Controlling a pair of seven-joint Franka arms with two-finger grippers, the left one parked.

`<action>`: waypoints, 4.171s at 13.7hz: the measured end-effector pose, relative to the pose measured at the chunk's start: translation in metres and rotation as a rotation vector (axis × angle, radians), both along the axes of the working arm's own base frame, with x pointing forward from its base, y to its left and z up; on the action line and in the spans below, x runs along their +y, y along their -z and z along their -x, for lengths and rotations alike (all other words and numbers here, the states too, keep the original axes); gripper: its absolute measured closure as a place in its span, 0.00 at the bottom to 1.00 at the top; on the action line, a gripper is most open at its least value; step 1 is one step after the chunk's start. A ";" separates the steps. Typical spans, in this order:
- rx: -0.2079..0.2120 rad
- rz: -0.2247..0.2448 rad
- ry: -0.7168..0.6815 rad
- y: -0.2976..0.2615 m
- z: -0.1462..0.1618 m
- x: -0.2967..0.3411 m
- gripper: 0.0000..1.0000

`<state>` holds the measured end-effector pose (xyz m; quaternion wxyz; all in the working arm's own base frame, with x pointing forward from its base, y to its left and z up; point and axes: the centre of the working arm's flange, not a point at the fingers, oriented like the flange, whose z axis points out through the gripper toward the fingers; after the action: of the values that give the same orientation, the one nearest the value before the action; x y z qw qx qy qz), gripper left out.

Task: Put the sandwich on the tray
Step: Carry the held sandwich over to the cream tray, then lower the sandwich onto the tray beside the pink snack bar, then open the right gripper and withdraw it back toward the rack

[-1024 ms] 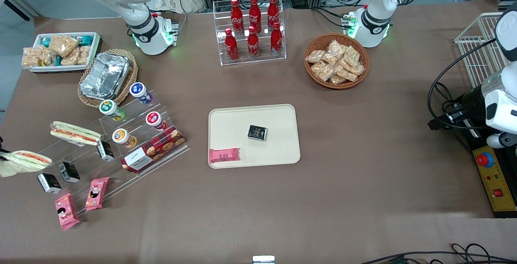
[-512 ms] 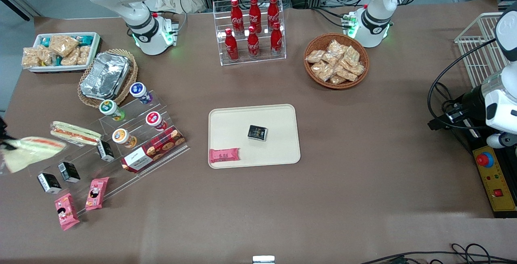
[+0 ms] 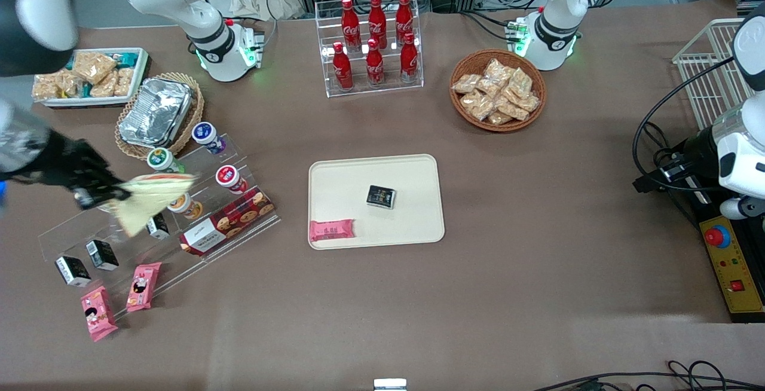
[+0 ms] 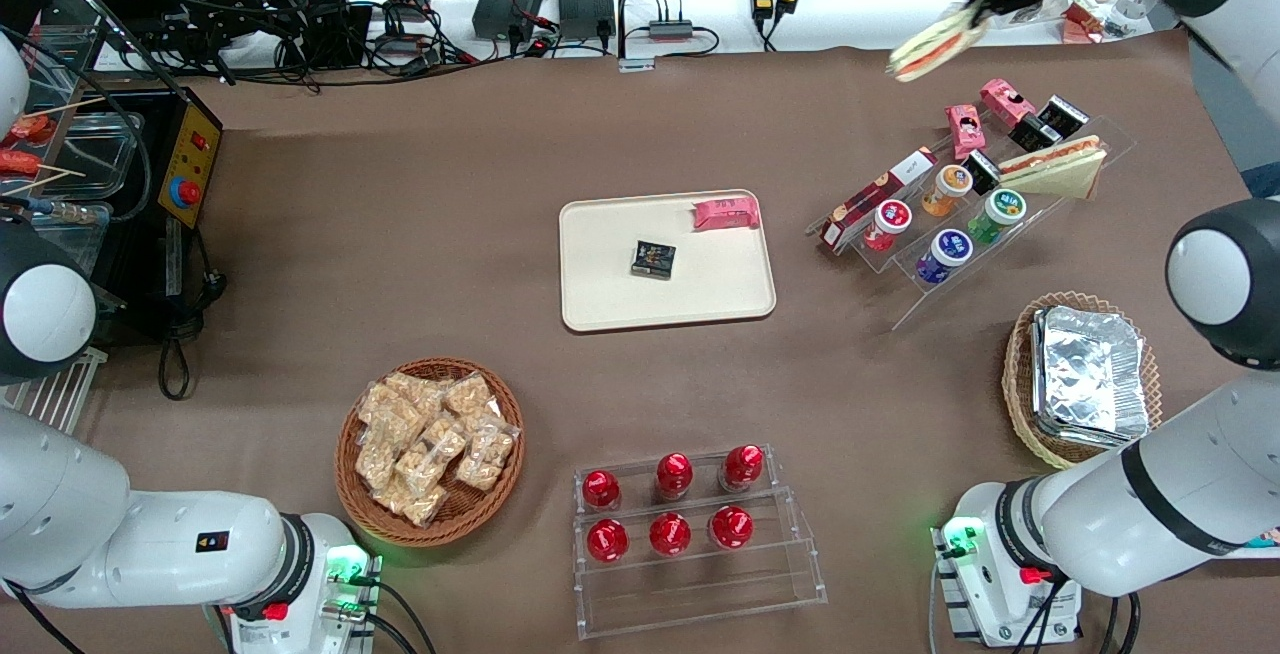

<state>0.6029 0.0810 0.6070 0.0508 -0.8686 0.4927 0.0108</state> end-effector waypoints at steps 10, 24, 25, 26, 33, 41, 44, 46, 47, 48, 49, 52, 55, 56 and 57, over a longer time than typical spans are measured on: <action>0.045 0.061 0.149 0.062 0.021 0.197 0.85; 0.107 -0.002 0.371 0.239 0.035 0.352 0.85; 0.094 -0.008 0.406 0.246 0.036 0.360 0.85; 0.084 -0.011 0.447 0.254 0.038 0.368 0.85; 0.063 0.025 0.516 0.316 0.041 0.383 0.84; 0.052 0.023 0.521 0.333 0.043 0.389 0.56; 0.039 0.015 0.515 0.325 0.041 0.390 0.26; -0.017 0.041 0.423 0.309 0.037 0.388 0.08; -0.032 0.071 0.341 0.298 0.037 0.386 0.00; -0.019 0.102 0.249 0.286 0.039 0.381 0.00; 0.001 0.119 0.160 0.269 0.038 0.371 0.00; 0.025 0.111 -0.060 0.210 0.016 0.318 0.00; 0.058 0.086 -0.275 0.156 -0.008 0.235 0.00; 0.070 0.076 -0.348 0.140 -0.012 0.210 0.00; 0.076 0.069 -0.415 0.125 -0.015 0.184 0.00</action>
<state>0.6176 0.2655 0.4818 -0.0007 -0.9517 0.3050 0.0368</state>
